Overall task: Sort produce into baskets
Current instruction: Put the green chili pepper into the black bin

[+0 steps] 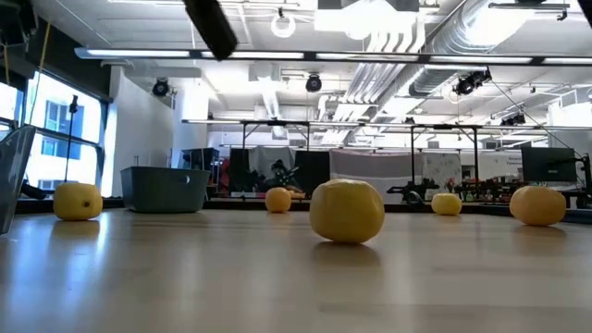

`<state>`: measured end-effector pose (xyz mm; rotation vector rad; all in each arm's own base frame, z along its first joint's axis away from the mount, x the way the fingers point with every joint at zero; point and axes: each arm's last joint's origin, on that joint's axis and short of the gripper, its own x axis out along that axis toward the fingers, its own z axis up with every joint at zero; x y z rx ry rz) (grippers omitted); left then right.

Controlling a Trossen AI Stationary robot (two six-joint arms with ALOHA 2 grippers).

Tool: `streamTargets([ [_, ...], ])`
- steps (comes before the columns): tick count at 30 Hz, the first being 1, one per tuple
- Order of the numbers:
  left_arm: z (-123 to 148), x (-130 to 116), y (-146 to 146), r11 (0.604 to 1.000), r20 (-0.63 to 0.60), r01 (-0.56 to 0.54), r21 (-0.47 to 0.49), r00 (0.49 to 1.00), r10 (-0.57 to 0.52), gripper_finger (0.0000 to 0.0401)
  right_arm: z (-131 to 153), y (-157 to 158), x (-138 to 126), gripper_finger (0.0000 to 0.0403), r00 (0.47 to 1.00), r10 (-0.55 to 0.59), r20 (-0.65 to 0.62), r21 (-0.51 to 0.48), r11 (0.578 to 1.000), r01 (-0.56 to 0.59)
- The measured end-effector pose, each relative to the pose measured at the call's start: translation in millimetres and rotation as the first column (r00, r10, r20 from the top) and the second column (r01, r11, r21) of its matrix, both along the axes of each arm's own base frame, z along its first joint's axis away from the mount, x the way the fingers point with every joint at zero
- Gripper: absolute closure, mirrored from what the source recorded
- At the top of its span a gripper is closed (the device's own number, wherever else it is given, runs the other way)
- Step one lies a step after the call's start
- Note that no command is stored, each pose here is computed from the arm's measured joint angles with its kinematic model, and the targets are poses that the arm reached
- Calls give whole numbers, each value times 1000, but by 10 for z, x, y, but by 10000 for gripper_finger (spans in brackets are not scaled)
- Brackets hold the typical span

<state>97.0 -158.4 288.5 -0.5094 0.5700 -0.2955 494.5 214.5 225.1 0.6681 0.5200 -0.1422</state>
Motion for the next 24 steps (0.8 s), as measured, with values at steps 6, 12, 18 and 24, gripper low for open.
streamTargets([
  [6,58,15,93,1000,34,-12,5,999,12,401,-37,-221,263,393,999,19,34,-54,998,-17],
  [12,81,29,227,999,36,-36,35,999,34,401,-121,-384,545,394,992,88,92,-28,996,-86],
  [18,101,1,387,996,25,-69,49,997,68,401,-320,-463,670,381,983,147,114,33,988,-151],
  [24,137,-18,545,992,36,-111,53,993,109,401,-367,-547,685,330,982,162,94,25,986,-165],
])
